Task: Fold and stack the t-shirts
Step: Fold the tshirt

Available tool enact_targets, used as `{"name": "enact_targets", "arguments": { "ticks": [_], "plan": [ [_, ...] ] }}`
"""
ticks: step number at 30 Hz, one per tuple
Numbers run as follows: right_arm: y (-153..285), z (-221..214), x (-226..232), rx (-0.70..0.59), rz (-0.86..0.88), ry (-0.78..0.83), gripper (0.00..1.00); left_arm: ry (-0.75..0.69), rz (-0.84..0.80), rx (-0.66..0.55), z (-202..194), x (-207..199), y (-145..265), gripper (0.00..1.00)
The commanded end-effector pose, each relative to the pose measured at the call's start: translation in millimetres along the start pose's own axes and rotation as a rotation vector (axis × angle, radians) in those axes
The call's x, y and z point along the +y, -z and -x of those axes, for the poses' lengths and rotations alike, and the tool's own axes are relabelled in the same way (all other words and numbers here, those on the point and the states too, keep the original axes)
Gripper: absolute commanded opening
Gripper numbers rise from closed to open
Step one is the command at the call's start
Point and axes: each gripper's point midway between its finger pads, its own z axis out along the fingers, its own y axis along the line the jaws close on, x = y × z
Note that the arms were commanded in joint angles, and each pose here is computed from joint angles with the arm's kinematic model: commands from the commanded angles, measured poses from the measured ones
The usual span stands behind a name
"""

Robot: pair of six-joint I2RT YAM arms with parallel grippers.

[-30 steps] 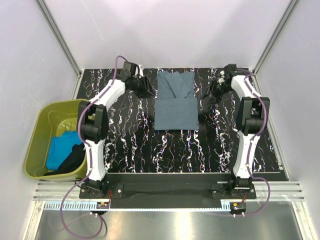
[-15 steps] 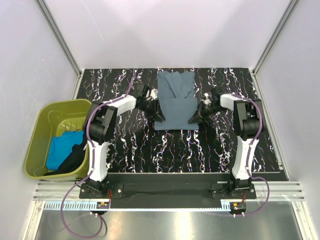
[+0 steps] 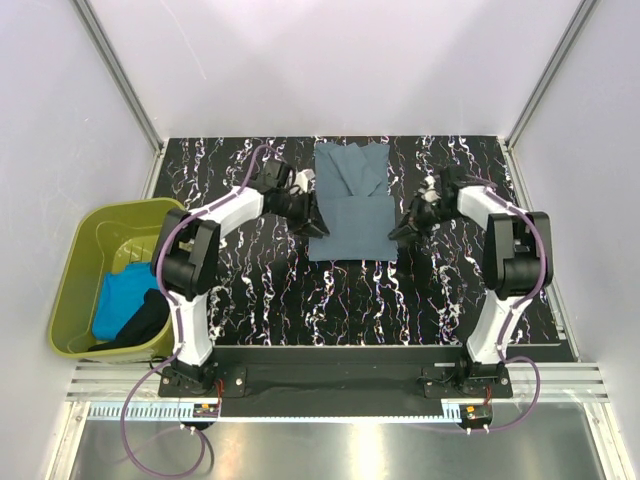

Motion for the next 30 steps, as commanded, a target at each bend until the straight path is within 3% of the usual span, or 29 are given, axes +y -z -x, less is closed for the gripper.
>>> {"name": "enact_targets", "arguments": {
  "ticks": [1,5,10,19,25,28,29,30],
  "plan": [
    [-27.2,-13.1,38.0,0.068,0.045,0.046,0.15,-0.02,-0.151,0.012,3.6,-42.7,-9.0,0.36],
    [-71.8,-17.2,39.2,0.12,0.039,0.049,0.15,0.03,-0.195,0.008,1.0,-39.6,-34.4,0.35],
    [-85.2,-27.4,11.3,0.133,-0.031,0.041,0.14,0.06,-0.118,0.018,-12.3,-6.5,-47.4,0.34],
    [-53.2,-47.0,-65.3,0.07,-0.211,-0.035,0.13,0.0,0.074,0.08,-54.4,48.1,-30.9,0.34],
    [-5.5,-38.7,-78.2,-0.033,-0.202,-0.087,0.16,0.011,0.086,0.062,-69.8,45.8,-1.6,0.34],
    [9.3,-39.7,-74.2,-0.076,-0.177,-0.126,0.31,0.012,0.06,0.006,-71.2,25.2,19.3,0.36],
    [15.0,-40.0,-63.9,-0.107,-0.149,-0.12,0.43,0.037,0.046,-0.027,-67.3,17.2,23.8,0.39],
    [12.2,-50.6,-59.5,-0.09,-0.105,-0.185,0.46,0.036,0.028,-0.07,-63.6,5.3,33.6,0.4]
  ]
}}
